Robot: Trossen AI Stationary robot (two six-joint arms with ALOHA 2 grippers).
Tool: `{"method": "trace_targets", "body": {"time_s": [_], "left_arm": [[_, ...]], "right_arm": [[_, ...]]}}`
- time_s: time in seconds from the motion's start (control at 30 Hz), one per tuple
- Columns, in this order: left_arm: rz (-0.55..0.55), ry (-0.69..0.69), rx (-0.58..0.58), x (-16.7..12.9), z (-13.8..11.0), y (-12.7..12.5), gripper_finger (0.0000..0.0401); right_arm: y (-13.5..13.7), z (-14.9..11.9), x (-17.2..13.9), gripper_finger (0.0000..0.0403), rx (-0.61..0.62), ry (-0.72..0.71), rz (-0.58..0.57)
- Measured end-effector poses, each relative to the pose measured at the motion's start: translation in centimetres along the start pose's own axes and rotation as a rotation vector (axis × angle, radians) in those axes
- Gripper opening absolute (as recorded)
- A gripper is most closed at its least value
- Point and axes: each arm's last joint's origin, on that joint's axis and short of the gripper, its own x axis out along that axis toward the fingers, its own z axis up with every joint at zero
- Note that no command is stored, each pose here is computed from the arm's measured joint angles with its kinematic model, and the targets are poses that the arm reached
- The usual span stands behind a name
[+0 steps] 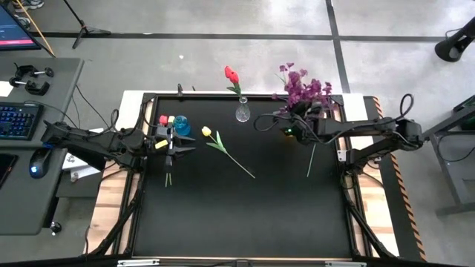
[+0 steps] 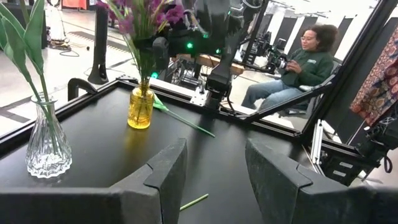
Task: Sort flowers into vase by color
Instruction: Put the purple flower into the yellow vase
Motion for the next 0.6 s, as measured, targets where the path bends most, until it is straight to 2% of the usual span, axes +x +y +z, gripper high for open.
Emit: {"method": "trace_targets", "body": {"time_s": [0.33,0.6], "left_arm": [[0.0,0.001,0.0,0.0,0.0,0.0,0.0151],[0.017,-0.004,0.001,0.0,0.0,0.0,0.0151]], "right_arm": [[2.6,-2.9,0.8,0.0,0.025,0.047,0.004],[2.7,-2.7,-0.1,0.0,0.04,0.007,-0.003]]}}
